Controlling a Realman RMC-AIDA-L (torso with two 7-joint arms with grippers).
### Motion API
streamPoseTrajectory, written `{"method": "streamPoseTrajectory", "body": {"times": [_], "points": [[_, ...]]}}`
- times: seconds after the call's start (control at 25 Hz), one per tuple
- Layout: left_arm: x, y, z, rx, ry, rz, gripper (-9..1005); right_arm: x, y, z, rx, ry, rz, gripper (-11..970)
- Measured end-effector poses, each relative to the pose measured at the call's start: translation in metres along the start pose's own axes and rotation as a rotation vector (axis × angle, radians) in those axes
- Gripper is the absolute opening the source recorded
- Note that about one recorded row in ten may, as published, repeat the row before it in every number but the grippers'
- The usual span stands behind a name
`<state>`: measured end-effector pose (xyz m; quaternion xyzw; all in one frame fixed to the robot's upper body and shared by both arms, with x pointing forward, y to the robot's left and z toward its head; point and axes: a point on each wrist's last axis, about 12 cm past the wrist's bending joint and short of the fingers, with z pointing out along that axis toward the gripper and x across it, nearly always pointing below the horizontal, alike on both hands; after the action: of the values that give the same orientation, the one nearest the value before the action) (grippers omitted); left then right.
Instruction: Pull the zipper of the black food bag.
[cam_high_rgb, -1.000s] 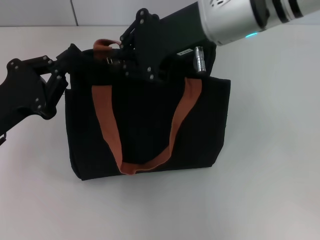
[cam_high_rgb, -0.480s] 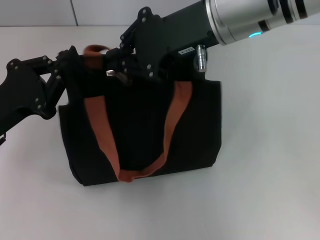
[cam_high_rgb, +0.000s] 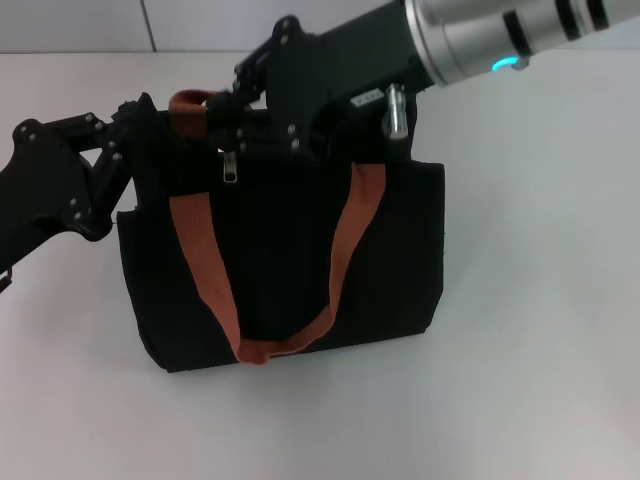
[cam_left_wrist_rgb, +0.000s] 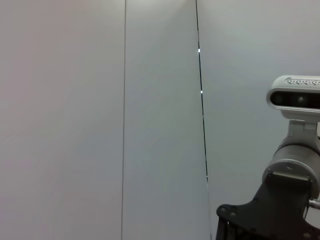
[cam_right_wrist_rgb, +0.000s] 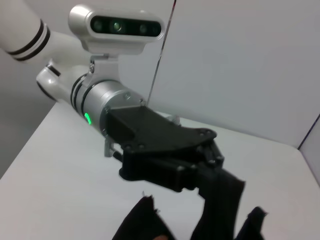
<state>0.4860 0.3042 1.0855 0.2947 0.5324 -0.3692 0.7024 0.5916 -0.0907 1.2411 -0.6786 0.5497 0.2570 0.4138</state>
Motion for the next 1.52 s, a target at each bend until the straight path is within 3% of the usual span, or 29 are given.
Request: {"method": "streamPoseTrajectory", "body": {"times": [0.12, 0.16, 0.2, 0.24, 0.48, 0.76, 1.52], "points": [[0.0, 0.0, 0.0, 0.001, -0.002, 0.0, 36, -0.001, -0.005, -0.009, 0.018, -0.02, 0.084, 254], [0.0, 0.0, 0.0, 0.002, -0.002, -0.001, 36, 0.0, -0.009, -0.015, 0.022, -0.033, 0.199, 300], [0.0, -0.001, 0.0, 0.003, -0.003, -0.004, 36, 0.0, -0.009, -0.015, 0.022, -0.033, 0.199, 345], [0.0, -0.001, 0.0, 0.003, -0.004, -0.007, 36, 0.001, -0.011, -0.017, 0.017, -0.035, 0.276, 391], [0.0, -0.002, 0.001, 0.006, -0.007, -0.012, 37, 0.022, -0.015, -0.03, -0.05, -0.052, 0.709, 401], [-0.001, -0.001, 0.001, 0.005, -0.017, -0.009, 37, 0.048, -0.008, -0.026, -0.203, -0.086, 1.05, 391], [-0.001, -0.002, 0.005, 0.009, -0.024, -0.011, 39, 0.058, -0.005, 0.002, -0.214, -0.105, 1.177, 389]]}}
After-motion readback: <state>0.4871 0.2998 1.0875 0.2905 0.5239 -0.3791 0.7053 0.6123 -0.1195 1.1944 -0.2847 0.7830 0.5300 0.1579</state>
